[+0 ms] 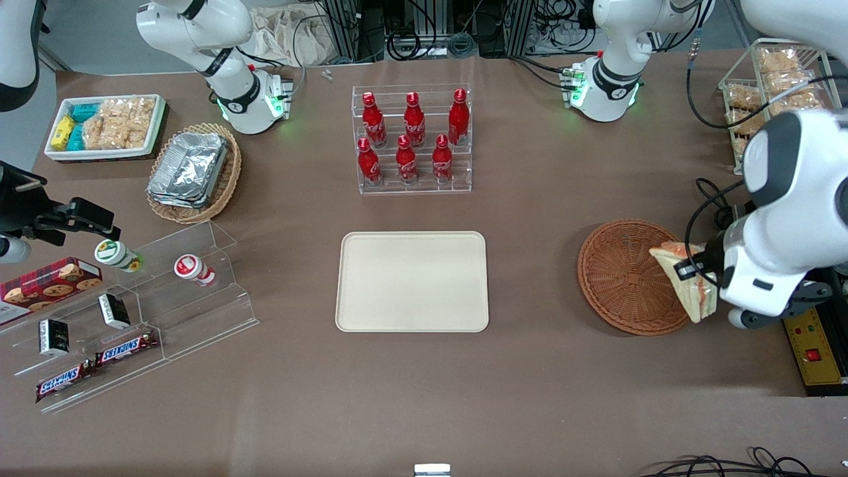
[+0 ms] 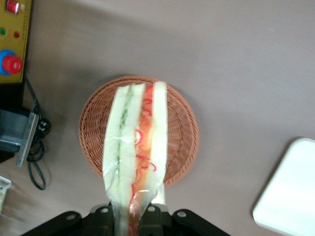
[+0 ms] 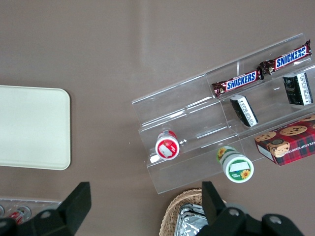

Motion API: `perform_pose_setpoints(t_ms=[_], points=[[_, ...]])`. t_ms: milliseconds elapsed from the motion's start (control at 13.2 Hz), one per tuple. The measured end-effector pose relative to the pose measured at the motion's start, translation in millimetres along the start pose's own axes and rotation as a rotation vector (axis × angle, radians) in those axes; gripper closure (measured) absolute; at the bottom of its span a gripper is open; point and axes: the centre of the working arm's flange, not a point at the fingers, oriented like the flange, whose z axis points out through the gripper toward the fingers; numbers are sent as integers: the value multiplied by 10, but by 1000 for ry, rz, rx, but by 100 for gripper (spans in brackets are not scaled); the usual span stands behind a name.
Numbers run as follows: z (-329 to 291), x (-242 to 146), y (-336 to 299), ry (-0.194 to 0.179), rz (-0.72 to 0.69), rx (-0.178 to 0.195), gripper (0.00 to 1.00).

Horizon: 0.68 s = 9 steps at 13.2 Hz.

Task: Place sandwich from basket to tray
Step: 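Carry the sandwich over to the cream tray with the left gripper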

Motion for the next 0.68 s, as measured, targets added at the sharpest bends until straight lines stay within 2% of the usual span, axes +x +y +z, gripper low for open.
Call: perform_pose_setpoints(t_ms=[151, 302, 453, 679], points=[[-283, -227, 370, 19, 135, -32, 82], [-313, -490, 849, 11, 245, -58, 82], [-146, -680, 1322, -13, 329, -72, 82], [471, -753, 2046, -27, 397, -101, 82]])
